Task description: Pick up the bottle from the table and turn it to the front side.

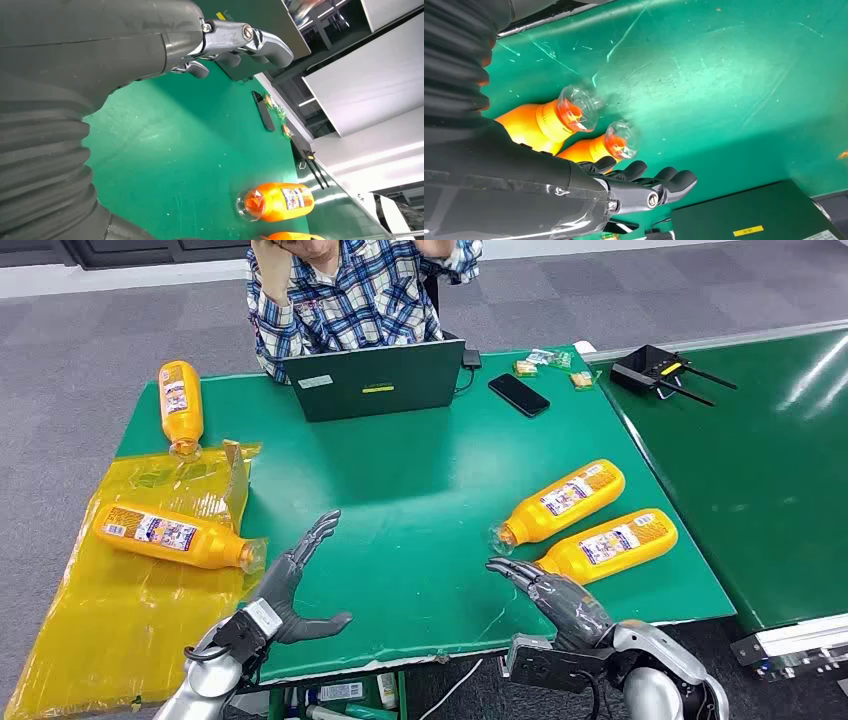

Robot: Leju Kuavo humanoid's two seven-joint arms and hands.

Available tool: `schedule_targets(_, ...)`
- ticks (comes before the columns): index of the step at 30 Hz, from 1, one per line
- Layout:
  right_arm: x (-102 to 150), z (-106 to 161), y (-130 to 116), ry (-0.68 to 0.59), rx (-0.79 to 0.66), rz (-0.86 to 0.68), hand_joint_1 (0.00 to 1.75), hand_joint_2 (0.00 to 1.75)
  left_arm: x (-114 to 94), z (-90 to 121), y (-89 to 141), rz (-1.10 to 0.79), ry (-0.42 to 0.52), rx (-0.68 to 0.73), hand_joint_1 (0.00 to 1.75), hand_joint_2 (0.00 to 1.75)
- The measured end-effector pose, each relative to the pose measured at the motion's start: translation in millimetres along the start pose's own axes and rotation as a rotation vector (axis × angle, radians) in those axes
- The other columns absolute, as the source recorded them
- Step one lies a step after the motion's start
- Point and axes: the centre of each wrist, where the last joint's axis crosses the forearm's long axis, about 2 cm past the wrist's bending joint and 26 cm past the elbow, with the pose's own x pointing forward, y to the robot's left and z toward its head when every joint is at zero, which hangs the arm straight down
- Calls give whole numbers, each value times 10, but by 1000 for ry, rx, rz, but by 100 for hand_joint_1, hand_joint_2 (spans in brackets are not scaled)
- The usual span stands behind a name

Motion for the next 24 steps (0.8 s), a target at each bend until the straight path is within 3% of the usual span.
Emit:
schedule_targets(17, 30, 8, 36, 43, 23, 18, 0, 175, 1, -11, 6, 1, -2, -3, 0, 175)
schedule_targets(24, 6, 15, 6, 247, 98, 174, 0, 175, 1, -15, 8, 1, -2, -2, 0, 175)
